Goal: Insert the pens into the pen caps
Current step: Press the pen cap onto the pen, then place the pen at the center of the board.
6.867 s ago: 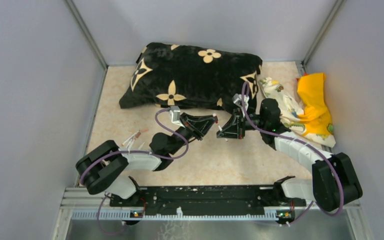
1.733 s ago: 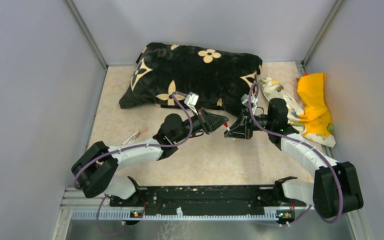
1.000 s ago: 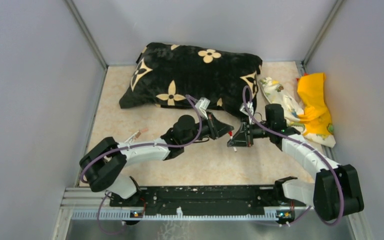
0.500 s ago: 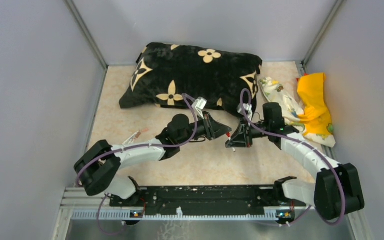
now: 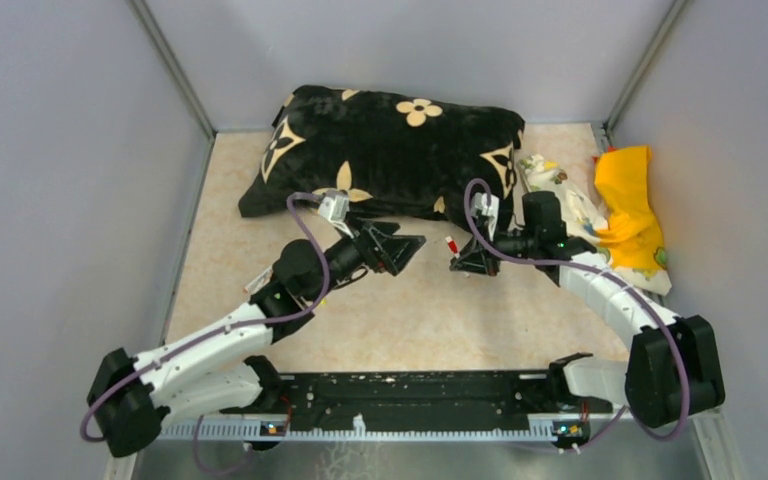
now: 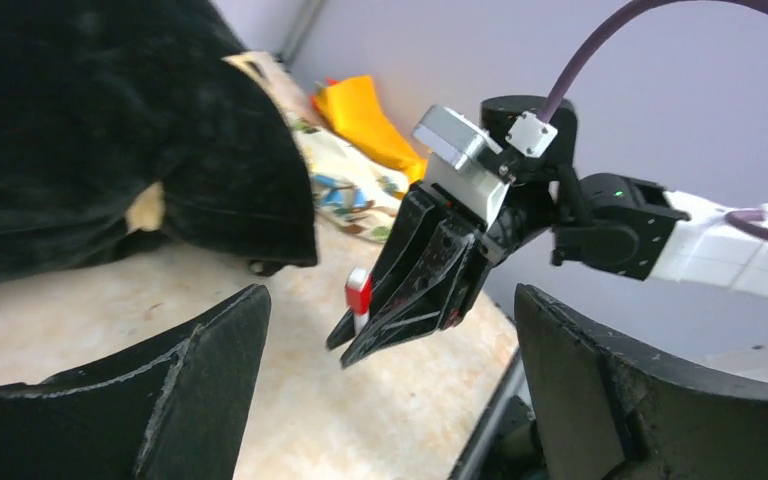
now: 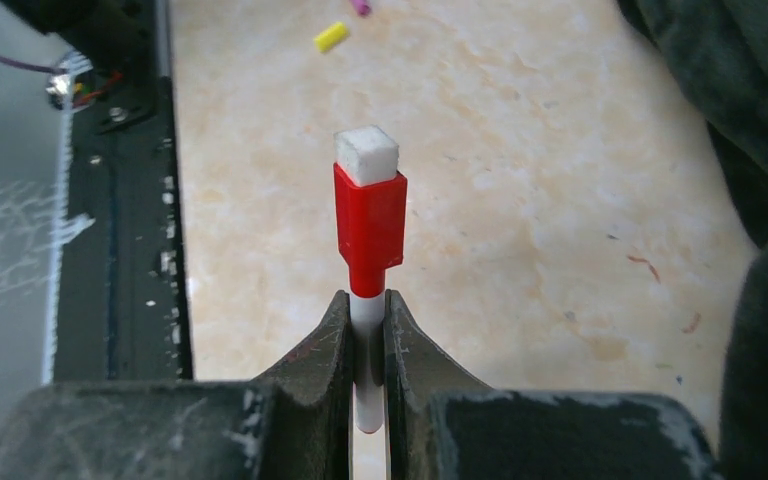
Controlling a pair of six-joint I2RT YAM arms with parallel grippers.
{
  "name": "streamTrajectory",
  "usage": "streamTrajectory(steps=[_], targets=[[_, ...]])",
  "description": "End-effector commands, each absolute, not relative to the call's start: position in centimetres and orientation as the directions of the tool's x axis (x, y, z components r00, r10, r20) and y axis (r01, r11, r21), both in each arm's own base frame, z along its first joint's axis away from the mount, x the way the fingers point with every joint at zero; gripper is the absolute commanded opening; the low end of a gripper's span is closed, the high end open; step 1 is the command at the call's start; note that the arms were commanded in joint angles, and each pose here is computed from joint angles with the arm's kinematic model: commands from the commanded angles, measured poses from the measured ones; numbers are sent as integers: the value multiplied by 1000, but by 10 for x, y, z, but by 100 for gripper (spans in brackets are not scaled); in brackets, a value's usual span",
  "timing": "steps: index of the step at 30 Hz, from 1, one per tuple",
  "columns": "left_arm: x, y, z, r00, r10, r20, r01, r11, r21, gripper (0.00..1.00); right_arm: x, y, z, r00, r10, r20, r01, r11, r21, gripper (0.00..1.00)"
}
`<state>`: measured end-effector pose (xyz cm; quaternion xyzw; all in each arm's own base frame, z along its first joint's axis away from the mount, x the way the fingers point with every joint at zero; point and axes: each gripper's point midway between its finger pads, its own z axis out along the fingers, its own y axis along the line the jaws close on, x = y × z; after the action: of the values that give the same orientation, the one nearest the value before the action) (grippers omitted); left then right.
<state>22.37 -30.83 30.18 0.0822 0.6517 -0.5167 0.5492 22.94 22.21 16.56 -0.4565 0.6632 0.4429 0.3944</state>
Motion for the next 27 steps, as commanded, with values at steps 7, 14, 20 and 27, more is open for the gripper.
streamTrajectory(steps=[7, 14, 20, 27], targets=[[230, -229, 180, -390, -337, -857, 422, 762, -491, 99, 295, 186, 117, -375, -380, -846, -852, 501, 152, 1], [232, -207, 137, -464, -291, -837, 290, 843, -453, 99, 310, 173, 77, -511, -437, -740, -775, 606, 178, 2], [231, -204, 117, -513, -269, -815, 241, 866, -437, 99, 315, 167, 60, -541, -470, -698, -747, 650, 141, 6], [230, -202, 111, -541, -252, -802, 218, 879, -423, 99, 321, 157, 50, -571, -498, -652, -718, 688, 103, 14]])
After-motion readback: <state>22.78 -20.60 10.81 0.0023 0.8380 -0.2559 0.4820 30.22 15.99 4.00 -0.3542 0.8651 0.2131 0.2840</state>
